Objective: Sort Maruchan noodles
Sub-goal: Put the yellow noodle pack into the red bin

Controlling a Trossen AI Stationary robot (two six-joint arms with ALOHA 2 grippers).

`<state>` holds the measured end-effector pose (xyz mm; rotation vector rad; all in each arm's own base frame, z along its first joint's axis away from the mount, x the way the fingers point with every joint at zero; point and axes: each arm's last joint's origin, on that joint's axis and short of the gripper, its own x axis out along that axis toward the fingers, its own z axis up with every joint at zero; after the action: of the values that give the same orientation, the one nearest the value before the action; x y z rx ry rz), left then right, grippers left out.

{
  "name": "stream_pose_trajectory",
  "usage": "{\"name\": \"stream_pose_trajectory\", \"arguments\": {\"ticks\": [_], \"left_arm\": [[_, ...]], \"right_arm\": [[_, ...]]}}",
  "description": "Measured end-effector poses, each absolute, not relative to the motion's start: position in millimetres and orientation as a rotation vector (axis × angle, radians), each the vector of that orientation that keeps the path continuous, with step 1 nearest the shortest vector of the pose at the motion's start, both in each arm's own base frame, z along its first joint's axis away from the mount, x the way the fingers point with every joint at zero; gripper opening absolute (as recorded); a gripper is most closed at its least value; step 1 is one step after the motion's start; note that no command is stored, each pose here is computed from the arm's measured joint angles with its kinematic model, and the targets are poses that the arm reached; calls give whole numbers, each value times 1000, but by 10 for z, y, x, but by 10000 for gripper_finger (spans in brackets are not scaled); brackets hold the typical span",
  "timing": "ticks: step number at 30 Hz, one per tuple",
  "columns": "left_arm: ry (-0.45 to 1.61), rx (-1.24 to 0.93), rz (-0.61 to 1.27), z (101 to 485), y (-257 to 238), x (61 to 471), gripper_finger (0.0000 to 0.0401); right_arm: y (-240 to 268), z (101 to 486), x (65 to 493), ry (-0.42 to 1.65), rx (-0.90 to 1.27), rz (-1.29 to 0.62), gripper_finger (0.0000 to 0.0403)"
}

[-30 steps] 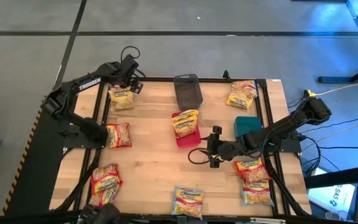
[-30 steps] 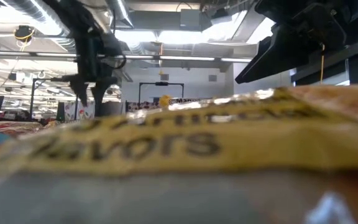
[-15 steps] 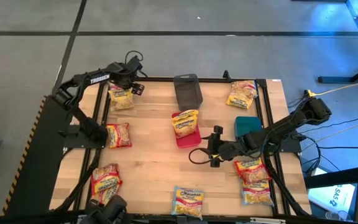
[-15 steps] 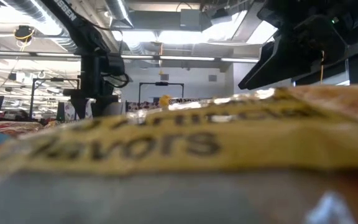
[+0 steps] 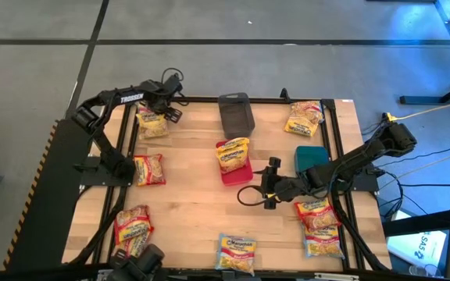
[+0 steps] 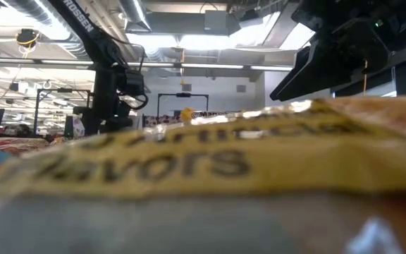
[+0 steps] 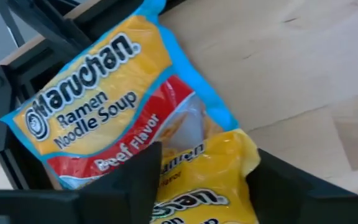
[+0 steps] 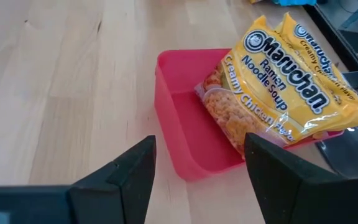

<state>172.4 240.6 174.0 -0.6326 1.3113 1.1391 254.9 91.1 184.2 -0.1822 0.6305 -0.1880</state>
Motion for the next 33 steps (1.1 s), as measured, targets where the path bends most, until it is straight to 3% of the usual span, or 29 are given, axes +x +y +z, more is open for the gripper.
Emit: {"name": "stream_pose_trajectory", "arguments": {"ticks": [14,23,33], "left_arm": [[1320,-618,1109,1739,2365,1775,11],[1340,-570,1046,1783,2202,1917,2],[1205,-413,902,2158,1461,2354,1]], "right_arm": [[908,1844,2550,627,-187,-202,218],[907,1844,2550,627,-188,-202,218],[907,1844,2549,627,-187,-203,218]]}}
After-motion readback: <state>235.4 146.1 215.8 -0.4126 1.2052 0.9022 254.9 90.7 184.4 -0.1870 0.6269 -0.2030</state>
